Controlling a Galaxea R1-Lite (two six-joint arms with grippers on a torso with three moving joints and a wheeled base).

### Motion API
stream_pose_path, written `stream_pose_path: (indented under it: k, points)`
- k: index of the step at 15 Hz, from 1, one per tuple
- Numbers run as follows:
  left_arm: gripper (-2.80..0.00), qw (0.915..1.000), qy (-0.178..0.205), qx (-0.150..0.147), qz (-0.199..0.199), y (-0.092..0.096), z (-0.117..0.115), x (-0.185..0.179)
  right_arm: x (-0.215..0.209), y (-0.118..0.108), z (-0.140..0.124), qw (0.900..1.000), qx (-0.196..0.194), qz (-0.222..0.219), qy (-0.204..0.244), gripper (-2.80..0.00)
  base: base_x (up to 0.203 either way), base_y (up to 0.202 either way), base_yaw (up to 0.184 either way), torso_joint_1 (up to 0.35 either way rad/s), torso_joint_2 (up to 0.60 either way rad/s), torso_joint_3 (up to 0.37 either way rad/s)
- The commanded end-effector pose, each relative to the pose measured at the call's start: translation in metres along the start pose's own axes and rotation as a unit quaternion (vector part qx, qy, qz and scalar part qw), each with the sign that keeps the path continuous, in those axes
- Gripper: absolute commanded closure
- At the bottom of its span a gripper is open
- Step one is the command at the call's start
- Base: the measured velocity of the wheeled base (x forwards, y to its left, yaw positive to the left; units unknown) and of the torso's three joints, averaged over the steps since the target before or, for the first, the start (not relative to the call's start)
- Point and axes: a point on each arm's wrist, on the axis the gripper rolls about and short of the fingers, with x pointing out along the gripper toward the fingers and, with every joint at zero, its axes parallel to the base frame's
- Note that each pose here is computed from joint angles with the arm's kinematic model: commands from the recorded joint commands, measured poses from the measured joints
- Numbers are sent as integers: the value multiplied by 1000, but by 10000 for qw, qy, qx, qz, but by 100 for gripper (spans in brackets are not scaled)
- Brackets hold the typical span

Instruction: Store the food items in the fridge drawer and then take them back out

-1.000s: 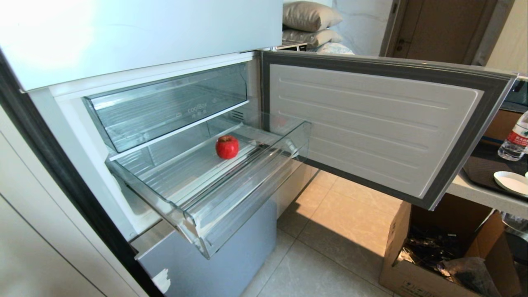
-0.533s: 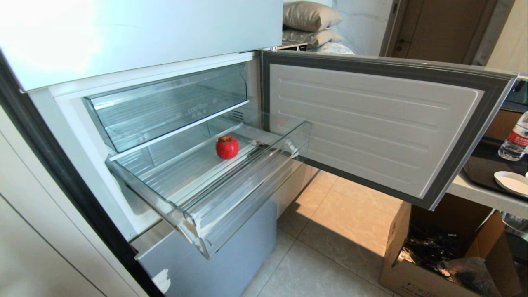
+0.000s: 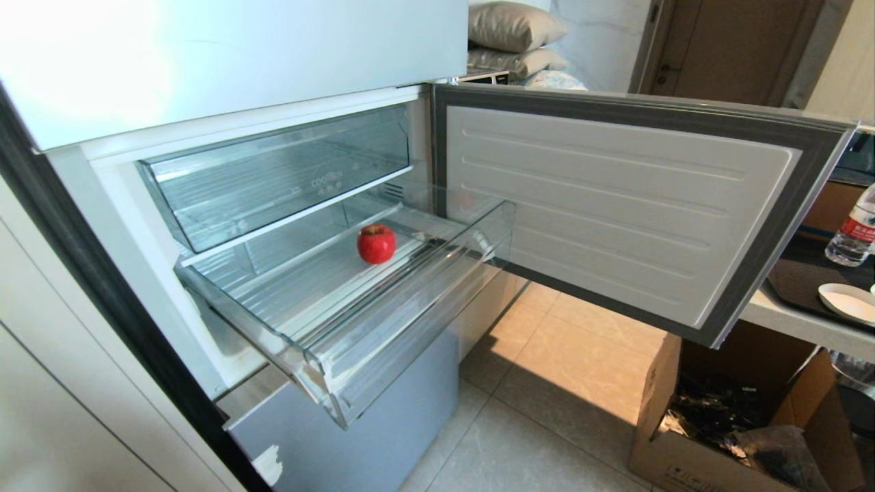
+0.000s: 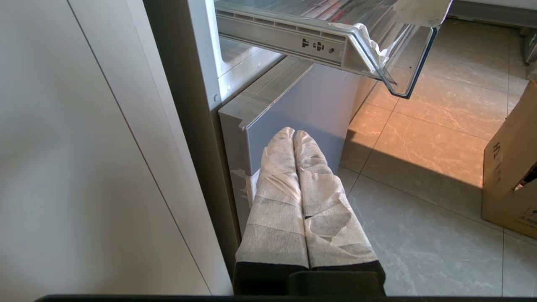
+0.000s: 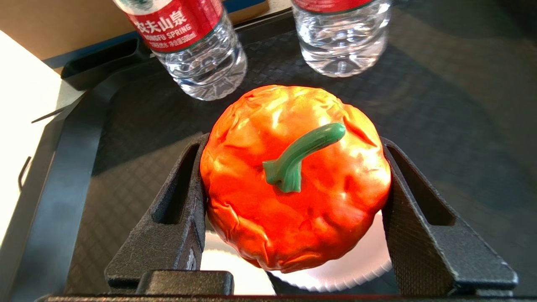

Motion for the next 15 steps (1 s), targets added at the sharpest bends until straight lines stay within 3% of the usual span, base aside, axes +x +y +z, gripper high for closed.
stream_pose_path:
  k: [1,6,7,8,15]
  points:
    - [0,10000,0,0,3,0,0,0,9,-2,-8,10000,5,9,41,0,0,0,0,0,0,0]
    - [0,10000,0,0,4,0,0,0,14,-4,-15,9999,12,-15,118,0,0,0,0,0,0,0]
    - [0,10000,0,0,4,0,0,0,14,-4,-15,9999,14,-13,120,-219,0,0,0,0,0,0]
    - [0,10000,0,0,-3,0,0,0,14,-4,-16,9999,13,-10,129,-280,0,0,0,0,0,0]
    - [0,10000,0,0,4,0,0,0,11,-1,-11,10000,11,10,85,-280,0,0,0,0,0,0]
